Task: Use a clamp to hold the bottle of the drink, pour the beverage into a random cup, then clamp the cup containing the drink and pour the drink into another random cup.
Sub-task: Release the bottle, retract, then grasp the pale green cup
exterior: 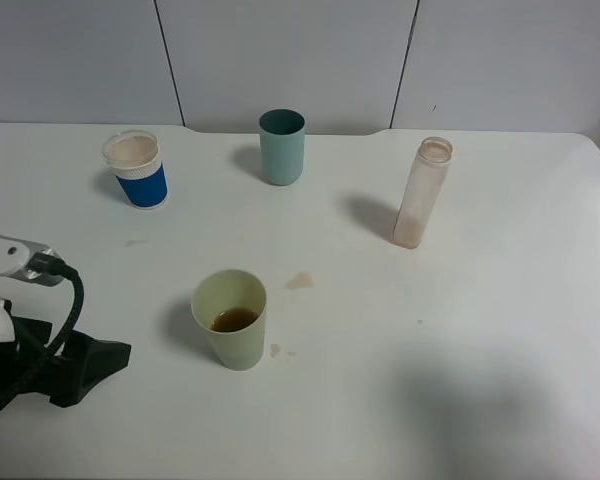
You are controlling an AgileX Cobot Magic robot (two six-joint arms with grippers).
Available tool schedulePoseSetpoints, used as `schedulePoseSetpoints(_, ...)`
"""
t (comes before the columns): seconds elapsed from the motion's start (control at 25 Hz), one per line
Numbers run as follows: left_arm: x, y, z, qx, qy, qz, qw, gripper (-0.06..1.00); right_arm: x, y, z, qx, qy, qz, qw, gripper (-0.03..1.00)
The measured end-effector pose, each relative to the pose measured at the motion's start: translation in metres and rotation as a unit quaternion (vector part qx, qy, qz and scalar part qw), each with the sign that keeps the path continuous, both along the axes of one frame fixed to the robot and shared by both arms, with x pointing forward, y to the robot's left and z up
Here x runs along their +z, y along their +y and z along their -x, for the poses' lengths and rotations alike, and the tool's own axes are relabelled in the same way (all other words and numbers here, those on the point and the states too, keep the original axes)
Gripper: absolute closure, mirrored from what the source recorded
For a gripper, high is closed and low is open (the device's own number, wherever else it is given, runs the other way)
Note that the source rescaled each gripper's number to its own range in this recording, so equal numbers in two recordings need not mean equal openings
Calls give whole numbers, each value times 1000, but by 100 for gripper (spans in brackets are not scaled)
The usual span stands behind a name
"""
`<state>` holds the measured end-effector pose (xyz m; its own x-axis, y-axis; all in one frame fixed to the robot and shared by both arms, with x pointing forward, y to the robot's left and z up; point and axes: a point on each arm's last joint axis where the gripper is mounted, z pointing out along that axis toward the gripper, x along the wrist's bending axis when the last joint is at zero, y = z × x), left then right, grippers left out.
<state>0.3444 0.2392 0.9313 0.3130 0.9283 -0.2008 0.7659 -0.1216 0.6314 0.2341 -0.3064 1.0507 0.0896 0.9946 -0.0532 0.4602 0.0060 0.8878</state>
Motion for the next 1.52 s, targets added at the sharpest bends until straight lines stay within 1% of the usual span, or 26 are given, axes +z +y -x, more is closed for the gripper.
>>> schedulePoseSetpoints(0.28,-11,6,6,28,-2,13,1000,-6,0,0,0,0,0,0,1000,-3)
schedulePoseSetpoints(0.36,-15,8,7,30,-20,18,999,-6,0,0,0,0,0,0,1000,-3)
schedulePoseSetpoints(0.52,-15,8,7,27,-39,22,999,-6,0,0,0,0,0,0,1000,-3)
schedulePoseSetpoints(0.72,-13,7,6,17,-54,18,998,-6,0,0,0,0,0,0,1000,-3)
schedulePoseSetpoints(0.88,-14,8,6,7,-77,13,997,-6,0,0,0,0,0,0,1000,-3)
schedulePoseSetpoints(0.92,-13,8,5,5,-90,15,996,-6,0,0,0,0,0,0,1000,-3)
schedulePoseSetpoints(0.96,-13,8,5,5,-90,15,996,-6,0,0,0,0,0,0,1000,-3)
schedulePoseSetpoints(1.0,-11,7,4,-3,-105,15,994,-6,0,0,0,0,0,0,1000,-3)
schedulePoseSetpoints(1.08,-10,7,4,-12,-114,11,993,-6,0,0,0,0,0,0,1000,-3)
schedulePoseSetpoints(1.2,-9,6,3,-23,-125,5,992,-6,0,0,0,0,0,0,1000,-3)
schedulePoseSetpoints(1.36,-9,4,4,-35,-127,8,991,-6,0,0,0,0,0,0,1000,-3)
schedulePoseSetpoints(1.4,-9,1,6,-46,-127,10,991,-6,0,0,0,0,0,0,1000,-3)
schedulePoseSetpoints(1.44,-9,-6,11,-79,-124,19,989,-3,0,0,0,0,0,0,1000,-3)
schedulePoseSetpoints(1.52,-9,-13,16,-108,-120,27,987,6,0,0,0,0,0,0,1000,-3)
